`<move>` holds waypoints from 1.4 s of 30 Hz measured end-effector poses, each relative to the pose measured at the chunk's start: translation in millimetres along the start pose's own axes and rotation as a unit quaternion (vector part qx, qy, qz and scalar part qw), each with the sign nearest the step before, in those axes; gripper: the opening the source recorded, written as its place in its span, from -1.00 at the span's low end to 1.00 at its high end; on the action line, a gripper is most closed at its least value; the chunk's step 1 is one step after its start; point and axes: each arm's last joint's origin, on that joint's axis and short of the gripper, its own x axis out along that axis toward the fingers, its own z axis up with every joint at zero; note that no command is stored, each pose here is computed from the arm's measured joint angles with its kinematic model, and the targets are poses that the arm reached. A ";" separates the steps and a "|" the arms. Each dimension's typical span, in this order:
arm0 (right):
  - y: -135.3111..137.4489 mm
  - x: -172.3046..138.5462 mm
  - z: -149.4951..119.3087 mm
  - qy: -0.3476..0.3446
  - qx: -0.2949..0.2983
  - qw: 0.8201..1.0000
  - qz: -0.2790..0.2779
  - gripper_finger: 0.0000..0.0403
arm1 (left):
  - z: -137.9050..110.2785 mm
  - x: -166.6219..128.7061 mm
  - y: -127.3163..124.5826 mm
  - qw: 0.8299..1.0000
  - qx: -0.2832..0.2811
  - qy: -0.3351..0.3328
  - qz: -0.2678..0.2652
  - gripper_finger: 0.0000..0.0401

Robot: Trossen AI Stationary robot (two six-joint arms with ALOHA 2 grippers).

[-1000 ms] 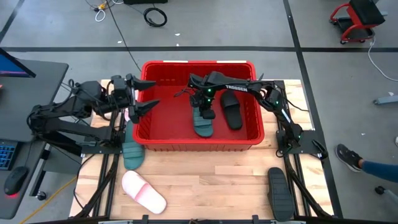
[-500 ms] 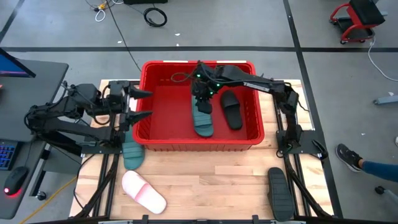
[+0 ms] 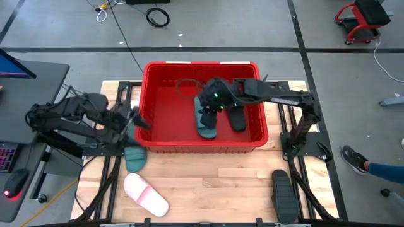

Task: Pick and place slides into bin
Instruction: Put the green slide into the red bin

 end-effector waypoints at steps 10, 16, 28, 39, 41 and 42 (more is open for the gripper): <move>38.4 -29.5 -17.0 -0.020 -0.018 0.996 -0.090 -0.28 | -26.7 -31.7 -22.4 0.946 -0.187 0.263 0.027 0.98; 27.7 -26.9 -14.9 -0.022 -0.016 0.991 -0.132 -0.27 | -49.4 -36.5 -25.3 0.884 -0.253 0.381 0.097 0.98; 8.2 -24.1 -13.4 0.004 -0.047 0.986 -0.157 -0.28 | -103.6 14.8 -16.0 0.881 -0.170 0.394 0.200 0.98; 4.1 -23.7 -12.4 0.007 -0.063 0.985 -0.161 -0.28 | -142.0 53.2 -3.8 0.855 -0.050 0.411 0.312 0.98; 4.2 -23.7 -12.5 0.008 -0.063 0.985 -0.161 -0.29 | -146.5 57.5 -1.6 0.849 -0.033 0.420 0.318 0.98; 4.4 -23.7 -12.7 0.008 -0.063 0.985 -0.161 -0.29 | -146.8 57.3 -1.9 0.851 -0.017 0.419 0.316 0.98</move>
